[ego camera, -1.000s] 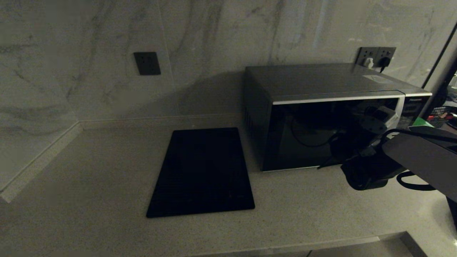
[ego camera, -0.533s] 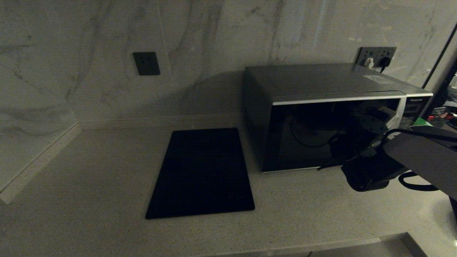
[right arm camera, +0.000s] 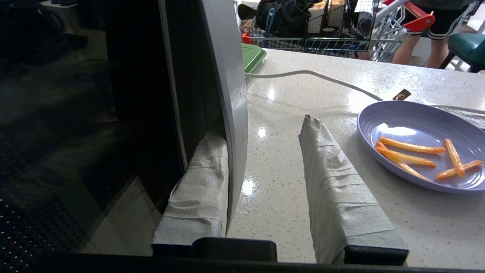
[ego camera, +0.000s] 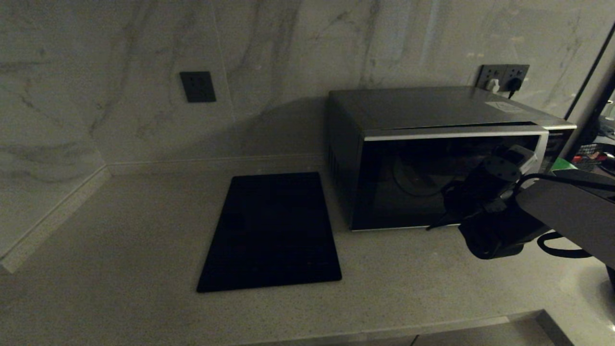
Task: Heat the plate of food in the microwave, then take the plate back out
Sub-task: Open the microwave oven
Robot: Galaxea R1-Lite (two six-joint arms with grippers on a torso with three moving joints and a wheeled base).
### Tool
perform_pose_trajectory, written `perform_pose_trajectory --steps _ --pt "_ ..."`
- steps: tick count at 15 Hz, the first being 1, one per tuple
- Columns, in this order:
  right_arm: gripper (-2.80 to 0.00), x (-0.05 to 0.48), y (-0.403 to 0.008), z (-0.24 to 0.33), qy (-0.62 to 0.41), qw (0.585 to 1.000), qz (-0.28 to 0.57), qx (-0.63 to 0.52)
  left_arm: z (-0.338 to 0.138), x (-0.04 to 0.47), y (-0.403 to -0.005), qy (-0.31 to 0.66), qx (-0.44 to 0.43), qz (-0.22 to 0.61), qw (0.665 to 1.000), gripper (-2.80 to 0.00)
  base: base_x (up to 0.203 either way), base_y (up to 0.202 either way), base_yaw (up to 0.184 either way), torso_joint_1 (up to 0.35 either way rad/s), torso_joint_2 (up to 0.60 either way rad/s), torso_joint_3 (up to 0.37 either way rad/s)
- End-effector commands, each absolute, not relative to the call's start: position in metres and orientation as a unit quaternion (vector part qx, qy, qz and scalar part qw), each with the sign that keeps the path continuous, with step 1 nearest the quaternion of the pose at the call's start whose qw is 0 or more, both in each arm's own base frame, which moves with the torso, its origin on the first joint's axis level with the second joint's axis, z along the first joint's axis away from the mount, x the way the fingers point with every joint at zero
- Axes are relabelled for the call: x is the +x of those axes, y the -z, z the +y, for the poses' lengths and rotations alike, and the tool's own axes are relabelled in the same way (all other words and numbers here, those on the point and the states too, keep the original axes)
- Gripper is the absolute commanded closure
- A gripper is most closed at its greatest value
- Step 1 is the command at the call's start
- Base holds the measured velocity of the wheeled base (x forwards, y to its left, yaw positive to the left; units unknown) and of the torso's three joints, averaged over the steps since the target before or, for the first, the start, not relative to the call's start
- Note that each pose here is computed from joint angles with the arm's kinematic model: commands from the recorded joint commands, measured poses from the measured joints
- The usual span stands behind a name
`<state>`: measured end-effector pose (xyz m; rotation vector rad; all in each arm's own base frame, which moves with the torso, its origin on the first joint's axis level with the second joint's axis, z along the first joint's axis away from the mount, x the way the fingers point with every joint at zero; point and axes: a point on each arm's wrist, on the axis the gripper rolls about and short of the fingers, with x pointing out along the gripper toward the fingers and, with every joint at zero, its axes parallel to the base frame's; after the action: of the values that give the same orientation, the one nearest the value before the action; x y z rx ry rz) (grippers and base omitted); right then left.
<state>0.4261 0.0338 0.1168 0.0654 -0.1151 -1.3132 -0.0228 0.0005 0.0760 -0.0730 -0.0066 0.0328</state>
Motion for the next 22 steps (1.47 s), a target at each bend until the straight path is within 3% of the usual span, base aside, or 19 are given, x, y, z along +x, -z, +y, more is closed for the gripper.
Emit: perform_pose_trajectory --steps 1,6,7,18,22 --pt "0.00 0.425 -0.118 0.034 0.612 0.788 -0.056 0.034 0.001 -0.023 -0.076 -0.017 -0.037 -0.004 0.999 0.00 0.000 0.000 0.000 0.000 0.00 0.000" --pt "0.00 0.424 -0.120 0.037 0.609 0.791 -0.057 0.036 0.001 -0.023 -0.076 -0.017 -0.037 -0.003 0.999 0.00 0.000 0.000 0.000 0.000 0.00 0.000" --pt "-2.80 0.423 -0.120 0.040 0.606 0.792 -0.058 0.037 0.001 -0.023 -0.076 -0.017 -0.037 -0.003 0.999 0.00 0.000 0.000 0.000 0.000 0.00 0.000" --pt "-2.80 0.393 -0.153 0.063 0.577 0.812 -0.069 0.052 0.001 -0.023 -0.076 -0.017 -0.037 -0.003 0.999 0.00 0.000 0.000 0.000 0.000 0.00 0.000" --pt "-2.80 0.356 -0.195 0.085 0.543 0.833 -0.083 0.070 0.001 -0.023 -0.076 -0.017 -0.037 -0.003 0.999 0.00 0.000 0.000 0.000 0.000 0.00 0.000"
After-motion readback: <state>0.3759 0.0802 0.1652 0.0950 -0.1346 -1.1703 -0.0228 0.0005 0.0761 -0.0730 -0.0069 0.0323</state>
